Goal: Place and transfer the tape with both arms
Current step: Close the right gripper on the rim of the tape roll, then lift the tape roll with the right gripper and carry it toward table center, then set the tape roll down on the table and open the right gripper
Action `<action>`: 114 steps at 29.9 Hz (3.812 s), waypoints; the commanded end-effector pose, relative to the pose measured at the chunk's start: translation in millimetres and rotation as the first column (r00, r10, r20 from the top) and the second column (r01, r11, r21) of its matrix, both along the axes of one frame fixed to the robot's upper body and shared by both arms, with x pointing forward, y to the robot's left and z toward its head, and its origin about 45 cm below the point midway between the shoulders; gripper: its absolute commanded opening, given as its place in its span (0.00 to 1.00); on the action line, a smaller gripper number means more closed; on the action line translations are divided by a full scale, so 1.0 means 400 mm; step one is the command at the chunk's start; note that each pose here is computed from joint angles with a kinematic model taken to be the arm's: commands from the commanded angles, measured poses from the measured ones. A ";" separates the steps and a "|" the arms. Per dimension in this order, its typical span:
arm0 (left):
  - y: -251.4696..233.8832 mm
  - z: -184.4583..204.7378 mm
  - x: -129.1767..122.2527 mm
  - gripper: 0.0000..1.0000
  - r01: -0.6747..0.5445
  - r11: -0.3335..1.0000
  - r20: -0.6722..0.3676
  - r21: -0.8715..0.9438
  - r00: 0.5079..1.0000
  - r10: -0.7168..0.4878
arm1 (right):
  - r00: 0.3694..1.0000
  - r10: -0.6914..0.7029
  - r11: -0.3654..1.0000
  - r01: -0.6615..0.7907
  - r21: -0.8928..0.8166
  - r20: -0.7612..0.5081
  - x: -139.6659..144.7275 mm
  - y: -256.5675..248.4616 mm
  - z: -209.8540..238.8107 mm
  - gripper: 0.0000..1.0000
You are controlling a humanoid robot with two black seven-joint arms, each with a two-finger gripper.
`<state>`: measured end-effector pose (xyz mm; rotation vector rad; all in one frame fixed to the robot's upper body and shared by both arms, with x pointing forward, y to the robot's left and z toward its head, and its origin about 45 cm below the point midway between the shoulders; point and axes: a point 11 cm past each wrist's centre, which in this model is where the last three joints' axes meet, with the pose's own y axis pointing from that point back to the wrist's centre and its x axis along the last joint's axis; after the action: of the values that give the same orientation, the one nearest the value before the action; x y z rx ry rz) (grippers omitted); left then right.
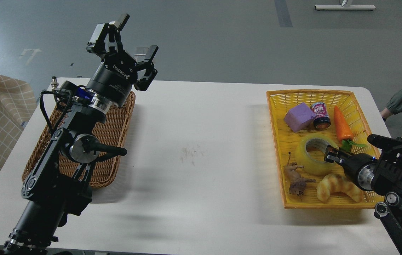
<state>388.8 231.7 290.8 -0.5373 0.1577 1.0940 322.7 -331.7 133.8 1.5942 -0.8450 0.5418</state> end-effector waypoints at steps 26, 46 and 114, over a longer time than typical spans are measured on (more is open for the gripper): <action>0.018 0.002 0.006 0.98 -0.017 1.000 -0.001 0.012 1.000 0.017 | 0.921 0.082 0.989 -0.121 0.080 0.382 0.204 0.073 0.416 0.18; 0.029 0.011 0.005 0.98 -0.029 0.999 0.008 0.015 1.000 0.028 | 0.817 0.496 0.849 -0.528 0.034 0.294 0.166 0.563 0.325 0.17; 0.052 0.015 0.005 0.98 -0.059 0.998 0.012 0.001 0.998 0.059 | 0.807 0.591 0.807 -0.591 -0.009 -0.001 0.024 0.659 -0.014 0.91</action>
<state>390.6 252.5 296.2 -0.5488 0.1308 1.1492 326.3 -64.6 126.5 1.8474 -0.2712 0.9859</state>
